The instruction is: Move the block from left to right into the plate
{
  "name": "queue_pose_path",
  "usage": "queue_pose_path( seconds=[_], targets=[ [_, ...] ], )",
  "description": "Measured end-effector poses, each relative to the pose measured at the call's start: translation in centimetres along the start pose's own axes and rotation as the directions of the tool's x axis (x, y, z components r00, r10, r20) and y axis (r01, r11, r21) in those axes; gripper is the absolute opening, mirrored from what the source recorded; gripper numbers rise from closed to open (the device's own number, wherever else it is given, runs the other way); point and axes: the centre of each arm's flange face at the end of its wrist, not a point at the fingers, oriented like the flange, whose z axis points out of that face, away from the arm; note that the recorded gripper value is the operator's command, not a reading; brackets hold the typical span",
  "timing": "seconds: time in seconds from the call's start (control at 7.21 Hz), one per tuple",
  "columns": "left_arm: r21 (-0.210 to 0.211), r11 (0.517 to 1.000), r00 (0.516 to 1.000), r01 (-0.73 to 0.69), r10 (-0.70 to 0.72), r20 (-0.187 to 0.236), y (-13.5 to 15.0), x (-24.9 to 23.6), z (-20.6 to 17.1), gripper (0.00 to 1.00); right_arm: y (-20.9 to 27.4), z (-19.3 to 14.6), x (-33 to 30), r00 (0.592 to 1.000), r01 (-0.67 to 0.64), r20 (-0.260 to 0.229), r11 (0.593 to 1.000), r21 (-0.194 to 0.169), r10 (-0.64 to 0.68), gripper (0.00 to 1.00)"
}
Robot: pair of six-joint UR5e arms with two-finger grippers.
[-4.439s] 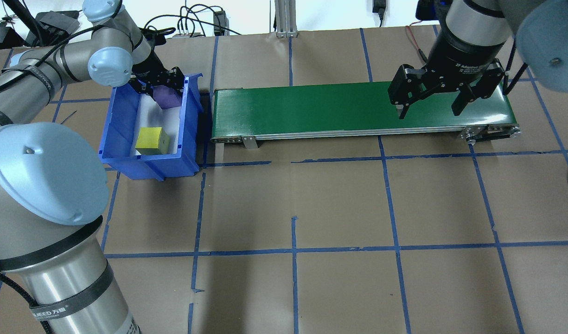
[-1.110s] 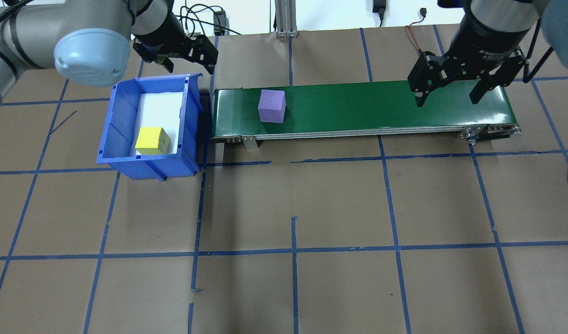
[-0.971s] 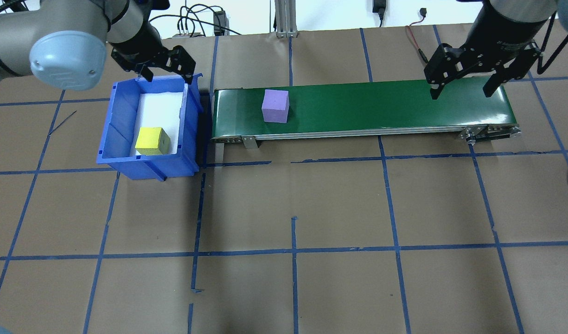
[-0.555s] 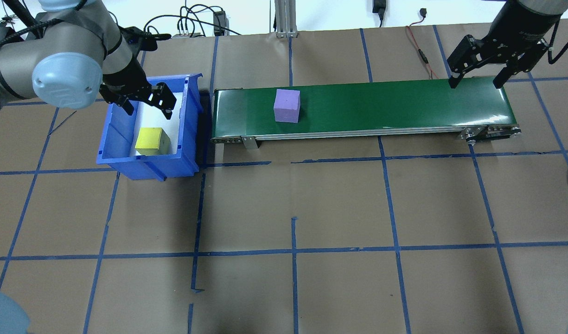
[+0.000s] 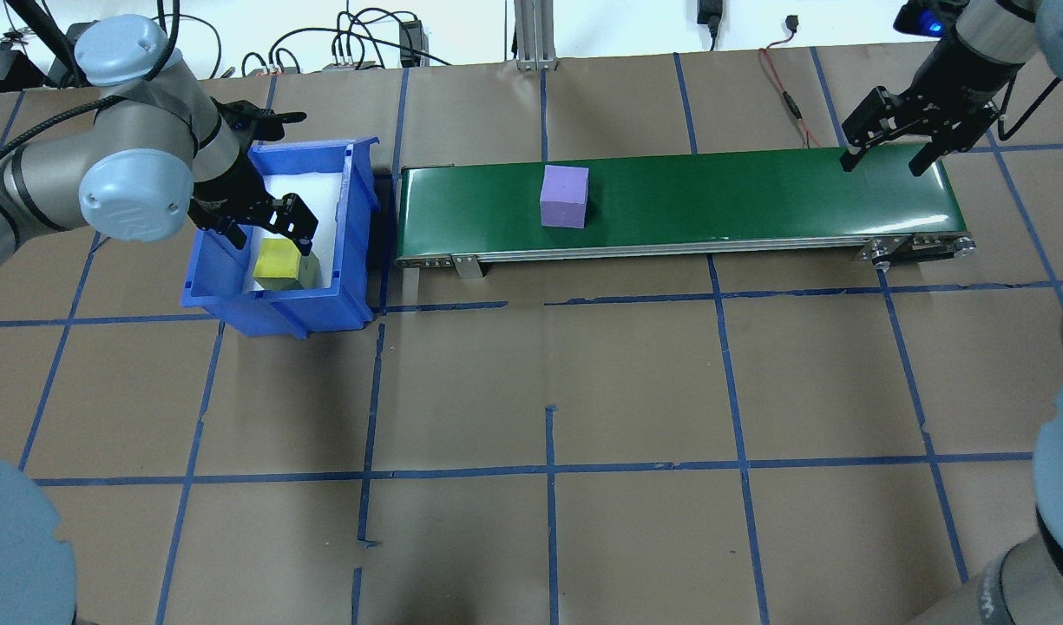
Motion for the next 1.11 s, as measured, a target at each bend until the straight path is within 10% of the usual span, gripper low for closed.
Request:
queue_pose_path(
  seconds=[0.83,1.11],
  targets=[
    [-0.048,0.999,1.000,-0.007,0.008,0.019,-1.0,-0.8,4.1,0.95,-2.3,4.8,1.8,0.996,-0.001,0.093,0.993,0.119,-0.010,0.99],
    [-0.072,0.997,1.000,-0.002,0.004,0.015,-1.0,-0.9,5.4,0.59,-2.2,4.5,3.1,0.995,-0.019,0.098,0.990,0.137,0.006,1.00]
  ],
)
